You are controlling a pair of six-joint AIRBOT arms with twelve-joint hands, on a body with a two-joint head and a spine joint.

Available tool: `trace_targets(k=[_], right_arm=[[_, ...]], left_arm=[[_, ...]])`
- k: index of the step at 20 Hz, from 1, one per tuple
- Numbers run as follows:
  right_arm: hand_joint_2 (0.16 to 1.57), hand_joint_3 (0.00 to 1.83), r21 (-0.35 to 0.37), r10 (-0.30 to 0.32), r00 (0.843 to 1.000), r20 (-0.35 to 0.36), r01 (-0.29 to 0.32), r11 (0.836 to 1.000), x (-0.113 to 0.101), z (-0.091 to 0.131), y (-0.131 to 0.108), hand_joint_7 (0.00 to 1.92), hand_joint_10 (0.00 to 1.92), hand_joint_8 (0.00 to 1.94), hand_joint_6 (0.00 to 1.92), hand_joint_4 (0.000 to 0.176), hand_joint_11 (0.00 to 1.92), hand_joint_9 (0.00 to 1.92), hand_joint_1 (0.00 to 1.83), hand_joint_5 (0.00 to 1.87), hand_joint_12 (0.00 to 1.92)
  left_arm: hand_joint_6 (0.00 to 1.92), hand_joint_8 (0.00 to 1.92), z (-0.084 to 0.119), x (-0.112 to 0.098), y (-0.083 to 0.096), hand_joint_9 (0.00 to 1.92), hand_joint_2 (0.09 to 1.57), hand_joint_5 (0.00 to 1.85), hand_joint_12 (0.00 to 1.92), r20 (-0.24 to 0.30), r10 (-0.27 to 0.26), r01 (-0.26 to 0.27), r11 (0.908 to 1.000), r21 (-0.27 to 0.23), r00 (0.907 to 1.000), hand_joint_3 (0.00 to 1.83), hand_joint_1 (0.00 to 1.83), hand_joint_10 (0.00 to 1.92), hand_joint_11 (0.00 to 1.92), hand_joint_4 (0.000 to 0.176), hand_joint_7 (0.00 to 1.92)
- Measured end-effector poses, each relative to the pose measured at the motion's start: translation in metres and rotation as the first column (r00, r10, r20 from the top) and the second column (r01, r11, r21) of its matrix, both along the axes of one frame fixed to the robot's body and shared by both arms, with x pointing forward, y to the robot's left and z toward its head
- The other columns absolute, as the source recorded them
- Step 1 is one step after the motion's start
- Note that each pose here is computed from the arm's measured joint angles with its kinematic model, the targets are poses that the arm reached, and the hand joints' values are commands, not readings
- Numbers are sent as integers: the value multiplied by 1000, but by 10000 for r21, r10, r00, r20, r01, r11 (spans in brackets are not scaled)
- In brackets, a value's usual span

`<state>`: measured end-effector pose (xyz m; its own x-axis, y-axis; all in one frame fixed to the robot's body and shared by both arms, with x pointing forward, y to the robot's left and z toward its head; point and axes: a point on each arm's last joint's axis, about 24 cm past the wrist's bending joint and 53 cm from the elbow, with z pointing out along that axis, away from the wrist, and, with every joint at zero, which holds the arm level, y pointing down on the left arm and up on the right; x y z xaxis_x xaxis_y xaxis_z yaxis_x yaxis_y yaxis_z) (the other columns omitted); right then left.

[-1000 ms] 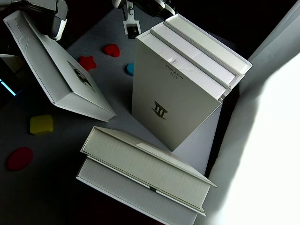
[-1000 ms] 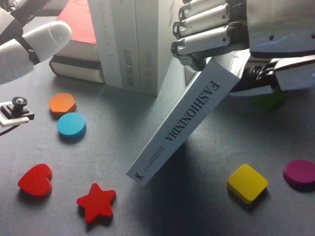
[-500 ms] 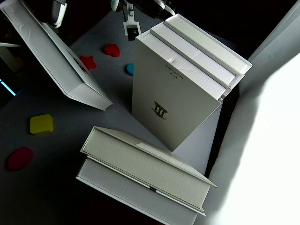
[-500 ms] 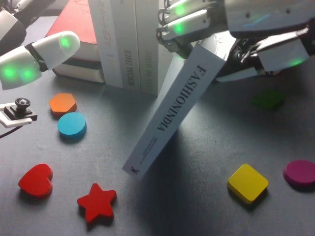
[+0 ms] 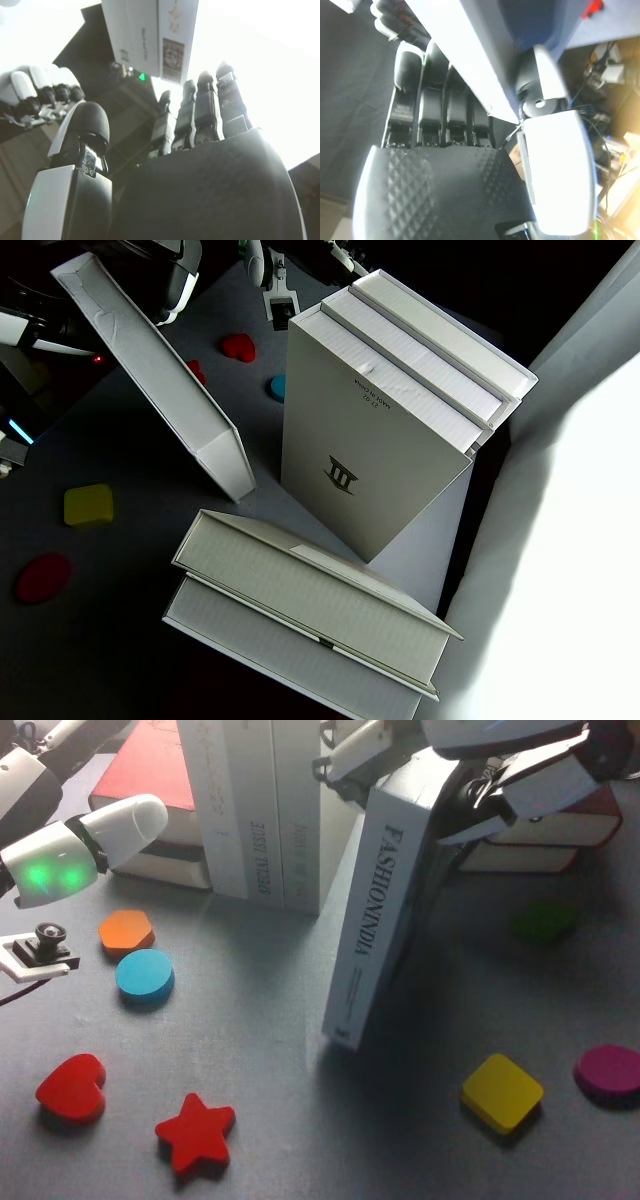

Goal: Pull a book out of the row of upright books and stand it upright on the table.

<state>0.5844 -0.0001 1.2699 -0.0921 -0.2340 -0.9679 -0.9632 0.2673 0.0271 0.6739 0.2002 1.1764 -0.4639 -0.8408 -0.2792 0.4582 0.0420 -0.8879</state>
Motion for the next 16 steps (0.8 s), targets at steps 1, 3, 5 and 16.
trace_targets(k=[1,3,5,16], right_arm=[[1201,0,-80,110,9999,10,-110,9999,1,-2,5,481,1088,618,1242,0,0,89,1114,825,1899],[1217,0,89,152,9998,-111,-151,9998,2,2,10,367,1081,377,1292,0,0,11,1095,789,1791],[1230,1,203,200,9994,-277,-195,9996,2,2,16,606,902,415,1318,0,0,126,1086,770,1591],[988,0,397,-41,9885,-1514,103,9992,19,-24,27,337,513,67,131,6,308,342,1097,296,1166]], left_arm=[[2,0,0,1,0,0,1415,82,204,-24,25,-25,10000,-4,10000,0,376,0,0,101,0],[3,0,0,0,0,0,1389,52,136,-19,20,-20,10000,-8,10000,0,358,0,0,64,0],[0,0,0,1,0,0,1349,4,27,-15,26,-27,10000,-25,10000,0,244,0,0,79,0],[0,0,3,0,1,0,1371,0,17,75,13,-12,9999,-155,10000,0,4,0,0,0,0]])
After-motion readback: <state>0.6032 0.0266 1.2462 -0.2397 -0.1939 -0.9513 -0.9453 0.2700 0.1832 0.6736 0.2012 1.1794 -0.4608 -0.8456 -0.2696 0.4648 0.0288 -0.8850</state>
